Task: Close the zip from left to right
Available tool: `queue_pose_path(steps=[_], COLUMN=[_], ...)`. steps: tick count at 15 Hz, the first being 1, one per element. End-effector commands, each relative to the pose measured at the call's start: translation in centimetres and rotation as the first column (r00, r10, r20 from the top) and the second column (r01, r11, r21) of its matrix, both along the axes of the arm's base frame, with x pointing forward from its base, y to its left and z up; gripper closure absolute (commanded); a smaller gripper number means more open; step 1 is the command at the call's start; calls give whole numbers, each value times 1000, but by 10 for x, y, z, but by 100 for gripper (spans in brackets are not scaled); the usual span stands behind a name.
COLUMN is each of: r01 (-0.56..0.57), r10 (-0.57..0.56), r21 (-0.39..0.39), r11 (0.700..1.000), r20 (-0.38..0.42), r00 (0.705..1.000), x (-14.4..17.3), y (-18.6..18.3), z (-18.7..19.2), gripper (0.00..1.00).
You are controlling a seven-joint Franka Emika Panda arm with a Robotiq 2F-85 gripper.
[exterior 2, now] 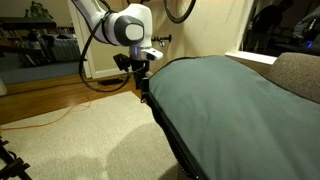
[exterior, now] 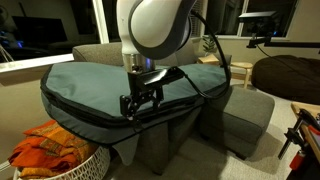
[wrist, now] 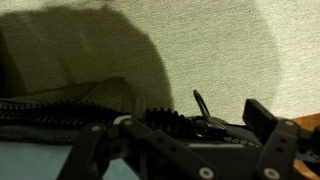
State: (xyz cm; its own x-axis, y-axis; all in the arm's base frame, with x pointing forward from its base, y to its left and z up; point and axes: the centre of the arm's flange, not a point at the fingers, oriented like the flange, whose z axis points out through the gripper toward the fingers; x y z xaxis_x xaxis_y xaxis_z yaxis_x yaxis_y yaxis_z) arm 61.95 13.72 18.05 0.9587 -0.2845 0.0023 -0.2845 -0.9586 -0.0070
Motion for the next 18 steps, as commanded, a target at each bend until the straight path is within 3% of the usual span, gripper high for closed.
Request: queue_pose_path(steps=[1, 18], r01=[24, 8], r10=[-24, -8], r21=[-16, 11], r11=[1000, 1000], r20=[1, -13], r00=[1000, 1000], x=[9, 12], y=[-2, -3], z=[3, -14], gripper=[0, 0])
